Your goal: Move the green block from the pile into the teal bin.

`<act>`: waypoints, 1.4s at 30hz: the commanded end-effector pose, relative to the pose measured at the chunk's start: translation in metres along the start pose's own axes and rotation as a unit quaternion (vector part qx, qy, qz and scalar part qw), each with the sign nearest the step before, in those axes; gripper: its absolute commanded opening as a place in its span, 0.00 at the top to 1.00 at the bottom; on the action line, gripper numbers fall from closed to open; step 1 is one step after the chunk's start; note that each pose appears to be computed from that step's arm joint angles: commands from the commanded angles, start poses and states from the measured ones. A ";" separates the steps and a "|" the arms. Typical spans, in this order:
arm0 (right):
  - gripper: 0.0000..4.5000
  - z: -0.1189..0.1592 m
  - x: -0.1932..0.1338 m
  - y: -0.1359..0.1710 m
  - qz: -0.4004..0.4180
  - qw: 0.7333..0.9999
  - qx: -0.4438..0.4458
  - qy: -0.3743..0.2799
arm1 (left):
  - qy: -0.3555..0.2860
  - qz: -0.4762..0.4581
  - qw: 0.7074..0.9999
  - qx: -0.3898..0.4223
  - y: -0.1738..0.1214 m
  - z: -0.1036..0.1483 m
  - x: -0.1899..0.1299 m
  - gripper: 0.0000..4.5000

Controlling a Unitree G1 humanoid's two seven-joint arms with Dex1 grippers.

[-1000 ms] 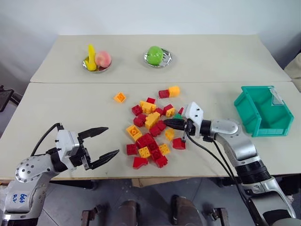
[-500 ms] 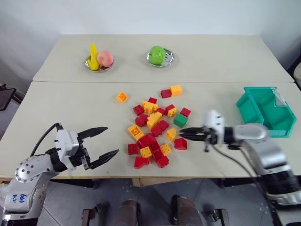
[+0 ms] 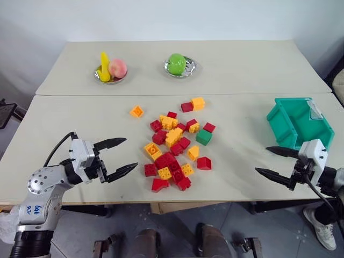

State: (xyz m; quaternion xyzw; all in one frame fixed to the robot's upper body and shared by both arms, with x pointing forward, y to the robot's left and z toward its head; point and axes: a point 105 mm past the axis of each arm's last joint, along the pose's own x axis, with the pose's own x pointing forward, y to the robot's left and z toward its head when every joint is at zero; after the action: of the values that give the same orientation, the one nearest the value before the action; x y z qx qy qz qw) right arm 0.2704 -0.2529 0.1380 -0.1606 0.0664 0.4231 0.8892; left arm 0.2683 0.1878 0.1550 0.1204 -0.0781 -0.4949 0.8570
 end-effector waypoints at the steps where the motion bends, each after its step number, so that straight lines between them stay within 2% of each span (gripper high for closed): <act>1: 0.01 0.016 0.033 0.005 -0.001 0.998 0.060 0.002 | -0.006 -0.009 1.000 0.016 0.001 0.005 0.001 0.00; 3: 0.01 0.016 0.048 0.005 -0.012 0.996 0.077 0.035 | -0.007 -0.010 1.000 0.017 0.001 0.005 0.002 0.00; 7: 0.01 0.027 0.082 0.013 0.015 0.996 0.062 0.056 | -0.007 -0.010 1.000 0.018 -0.002 0.005 0.001 0.00; 10: 0.01 0.027 0.096 0.013 0.013 0.996 0.063 0.062 | -0.008 -0.005 1.000 0.019 -0.002 0.005 0.001 0.00; 17: 0.01 0.030 0.135 0.006 -0.028 0.996 0.061 0.052 | -0.008 0.012 1.000 0.019 -0.004 0.005 -0.004 0.00; 23: 0.01 0.038 0.148 -0.002 -0.054 0.997 0.053 0.022 | -0.009 0.018 1.000 0.017 -0.008 0.004 -0.004 0.00; 32: 0.67 0.047 0.155 0.006 -0.036 0.998 0.048 -0.003 | -0.009 0.016 1.000 0.017 -0.010 0.005 -0.006 0.00; 37: 0.67 0.059 0.134 0.005 -0.019 0.999 0.004 -0.046 | -0.032 -0.032 0.999 0.017 -0.022 0.016 0.007 0.00; 42: 0.67 0.070 0.082 -0.014 -0.051 0.991 -0.027 -0.119 | -0.066 -0.075 0.995 0.018 -0.034 0.031 0.029 0.00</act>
State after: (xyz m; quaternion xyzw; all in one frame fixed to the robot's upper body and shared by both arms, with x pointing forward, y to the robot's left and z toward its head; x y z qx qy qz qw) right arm 0.3379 -0.1643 0.1589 -0.1304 0.0006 0.4043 0.9053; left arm 0.2524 0.1513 0.1665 0.1106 -0.1142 -0.5477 0.8214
